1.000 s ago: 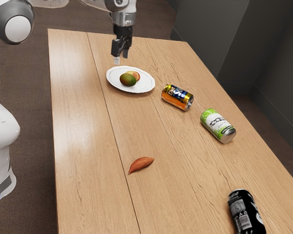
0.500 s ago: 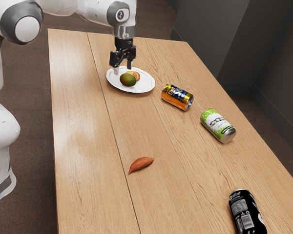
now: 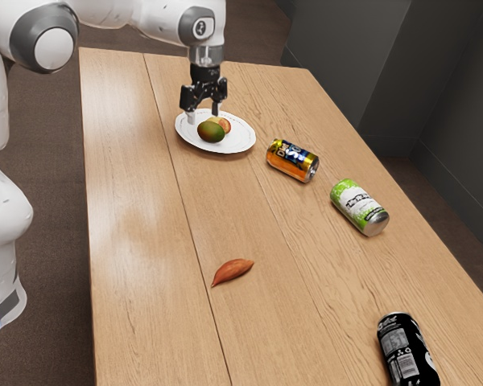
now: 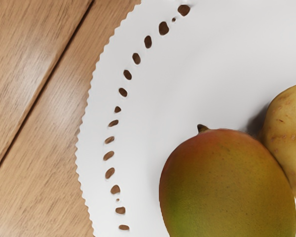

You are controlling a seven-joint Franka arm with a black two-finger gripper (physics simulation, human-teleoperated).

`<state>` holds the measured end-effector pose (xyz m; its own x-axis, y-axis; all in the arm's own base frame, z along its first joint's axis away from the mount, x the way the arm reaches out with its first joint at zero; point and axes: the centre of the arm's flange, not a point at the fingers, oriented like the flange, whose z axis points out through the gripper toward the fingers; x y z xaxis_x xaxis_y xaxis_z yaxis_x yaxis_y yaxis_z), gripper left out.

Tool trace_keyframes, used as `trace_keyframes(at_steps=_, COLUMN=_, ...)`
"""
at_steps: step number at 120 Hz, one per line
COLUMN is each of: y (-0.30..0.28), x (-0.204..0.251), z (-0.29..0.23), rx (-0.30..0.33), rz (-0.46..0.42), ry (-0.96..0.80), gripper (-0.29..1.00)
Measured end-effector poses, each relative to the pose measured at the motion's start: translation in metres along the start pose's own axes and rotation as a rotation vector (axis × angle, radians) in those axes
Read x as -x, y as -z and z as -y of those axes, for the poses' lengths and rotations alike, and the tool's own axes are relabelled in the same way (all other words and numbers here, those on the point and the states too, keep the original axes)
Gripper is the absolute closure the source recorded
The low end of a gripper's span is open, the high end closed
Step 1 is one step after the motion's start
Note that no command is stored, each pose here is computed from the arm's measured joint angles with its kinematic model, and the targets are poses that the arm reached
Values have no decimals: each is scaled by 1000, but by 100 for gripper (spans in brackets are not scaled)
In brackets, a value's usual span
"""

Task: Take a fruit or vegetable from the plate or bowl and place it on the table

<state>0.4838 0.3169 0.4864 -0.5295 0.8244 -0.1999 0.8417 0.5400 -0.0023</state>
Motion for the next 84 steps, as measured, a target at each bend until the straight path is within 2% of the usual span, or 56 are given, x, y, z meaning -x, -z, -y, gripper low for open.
trace_keyframes(at_steps=18, y=1, x=-17, z=-4, rx=12, rz=0, ry=2, gripper=0)
trace_keyframes(at_steps=84, y=-22, x=-8, z=-20, rx=25, rz=-1, ry=-72, gripper=0)
